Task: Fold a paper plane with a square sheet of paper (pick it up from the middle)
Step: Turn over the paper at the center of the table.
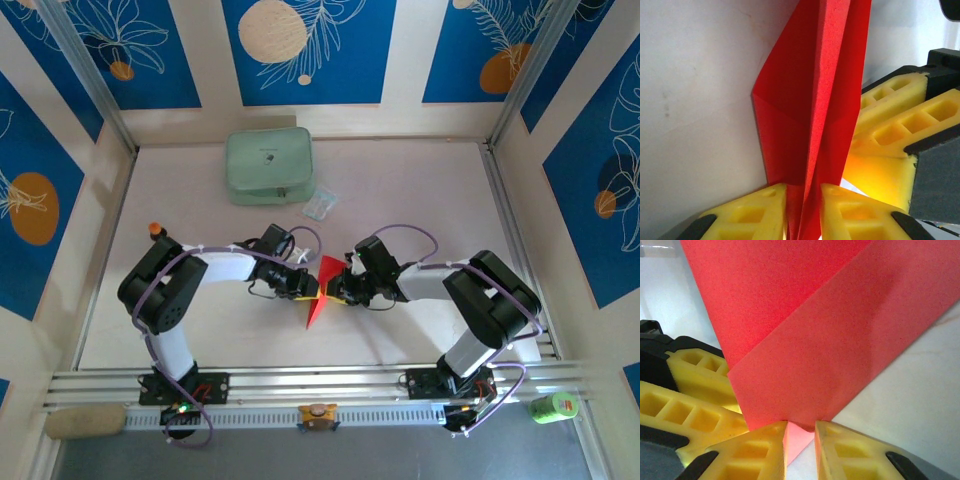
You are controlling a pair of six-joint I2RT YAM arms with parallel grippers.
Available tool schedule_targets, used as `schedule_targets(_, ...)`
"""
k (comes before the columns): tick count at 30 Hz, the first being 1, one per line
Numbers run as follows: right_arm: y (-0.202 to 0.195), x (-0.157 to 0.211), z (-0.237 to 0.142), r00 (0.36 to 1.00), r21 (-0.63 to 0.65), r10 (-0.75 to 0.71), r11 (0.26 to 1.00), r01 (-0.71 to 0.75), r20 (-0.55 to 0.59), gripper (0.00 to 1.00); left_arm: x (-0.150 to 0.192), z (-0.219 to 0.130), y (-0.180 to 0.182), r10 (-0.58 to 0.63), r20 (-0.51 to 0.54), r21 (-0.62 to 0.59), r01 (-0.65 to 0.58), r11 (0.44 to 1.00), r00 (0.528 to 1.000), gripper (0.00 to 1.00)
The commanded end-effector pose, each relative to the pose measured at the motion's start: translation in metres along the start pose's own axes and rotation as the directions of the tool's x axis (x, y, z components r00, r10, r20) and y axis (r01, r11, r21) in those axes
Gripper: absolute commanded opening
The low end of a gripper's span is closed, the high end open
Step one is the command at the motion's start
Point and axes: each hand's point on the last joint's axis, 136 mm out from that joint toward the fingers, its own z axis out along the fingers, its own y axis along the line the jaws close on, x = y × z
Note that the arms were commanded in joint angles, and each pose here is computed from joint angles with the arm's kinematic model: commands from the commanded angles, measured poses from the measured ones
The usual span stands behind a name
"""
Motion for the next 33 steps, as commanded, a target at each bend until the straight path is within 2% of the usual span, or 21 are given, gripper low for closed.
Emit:
schedule_targets(1, 0.005, 0.0, 0.0, 1.0, -0.026, 0.007, 1.0, -0.007, -0.008, 0.21, 0.005, 0.0, -0.006, 0.007, -0.01, 0.024, -0.007, 1.0, 1.0, 0.23)
schedule_targets(8, 0.003, -0.001, -0.004, 1.0, -0.035, 0.022, 0.999, -0.022, 0.006, 0.21, 0.012, -0.001, 0.0, 0.012, -0.006, 0.004, -0.012, 1.0, 1.0, 0.26)
schedule_targets(19, 0.001, -0.001, -0.002, 1.0, -0.044, 0.031, 0.999, -0.031, 0.003, 0.21, 0.01, 0.002, -0.01, -0.003, 0.024, 0.068, 0.002, 0.998, 1.0, 0.19)
schedule_targets(26, 0.001, -0.002, -0.007, 0.999, -0.04, 0.03, 0.999, -0.029, 0.019, 0.22, 0.005, -0.005, -0.013, 0.017, 0.062, 0.044, -0.02, 0.999, 0.998, 0.08)
schedule_targets(31, -0.003, -0.005, -0.018, 0.997, 0.0, 0.022, 1.0, -0.022, 0.073, 0.24, 0.002, -0.02, -0.009, 0.048, 0.113, -0.075, -0.039, 0.996, 0.992, 0.05)
schedule_targets(33, -0.004, -0.007, -0.024, 0.995, 0.019, 0.021, 1.0, -0.022, 0.097, 0.25, 0.001, -0.03, -0.001, 0.048, 0.129, -0.2, -0.021, 0.98, 0.99, 0.01)
